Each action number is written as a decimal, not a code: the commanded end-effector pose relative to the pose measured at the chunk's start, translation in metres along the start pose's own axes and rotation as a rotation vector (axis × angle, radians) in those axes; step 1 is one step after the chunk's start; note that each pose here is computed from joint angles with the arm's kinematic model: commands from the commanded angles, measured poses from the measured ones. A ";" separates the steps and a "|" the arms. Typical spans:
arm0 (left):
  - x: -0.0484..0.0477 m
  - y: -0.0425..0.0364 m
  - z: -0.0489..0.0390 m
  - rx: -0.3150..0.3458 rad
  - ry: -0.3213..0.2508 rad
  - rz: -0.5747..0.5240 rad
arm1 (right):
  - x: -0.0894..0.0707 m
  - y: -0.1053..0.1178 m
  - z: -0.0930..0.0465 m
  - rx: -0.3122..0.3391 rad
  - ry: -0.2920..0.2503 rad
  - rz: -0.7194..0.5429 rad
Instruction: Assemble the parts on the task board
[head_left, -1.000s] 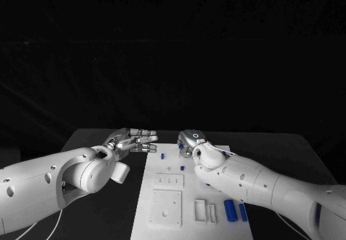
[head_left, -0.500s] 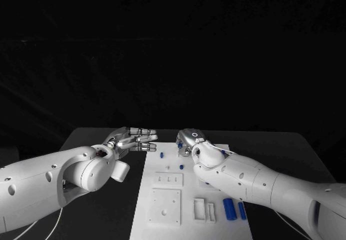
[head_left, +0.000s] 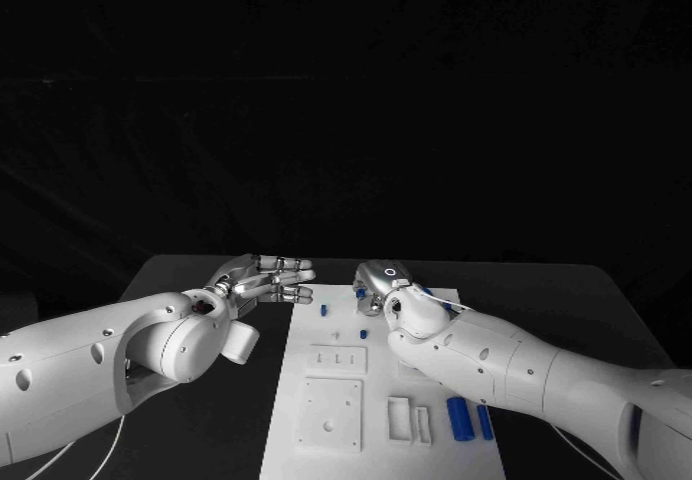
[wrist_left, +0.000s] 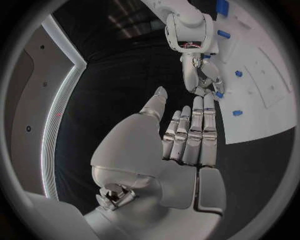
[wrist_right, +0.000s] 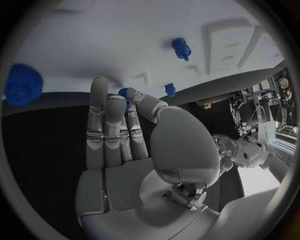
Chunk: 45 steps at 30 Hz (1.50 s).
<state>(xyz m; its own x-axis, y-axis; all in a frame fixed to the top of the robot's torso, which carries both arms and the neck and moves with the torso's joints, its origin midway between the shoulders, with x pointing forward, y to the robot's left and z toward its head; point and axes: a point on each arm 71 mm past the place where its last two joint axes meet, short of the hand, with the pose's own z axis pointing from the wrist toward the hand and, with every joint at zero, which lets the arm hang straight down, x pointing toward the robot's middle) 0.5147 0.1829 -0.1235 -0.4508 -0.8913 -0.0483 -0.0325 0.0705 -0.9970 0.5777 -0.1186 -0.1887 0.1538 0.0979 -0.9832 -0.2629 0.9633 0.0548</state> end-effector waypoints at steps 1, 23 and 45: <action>0.0018 -0.0021 0.0003 0.006 0.022 0.002 | 0.001 0.000 -0.001 0.011 -0.010 0.004; -0.0023 -0.0009 0.0021 0.001 0.016 0.005 | -0.001 -0.007 -0.002 0.016 -0.049 0.076; -0.0147 0.0005 -0.0010 -0.003 -0.016 0.004 | -0.058 -0.091 -0.015 0.113 0.020 0.159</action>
<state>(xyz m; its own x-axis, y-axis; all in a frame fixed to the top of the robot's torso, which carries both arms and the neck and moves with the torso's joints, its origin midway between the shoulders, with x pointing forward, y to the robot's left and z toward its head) 0.5207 0.1979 -0.1250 -0.4249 -0.9034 -0.0573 -0.0391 0.0816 -0.9959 0.5781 -0.2176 -0.1325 0.2012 0.2365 -0.9506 -0.1644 0.9648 0.2053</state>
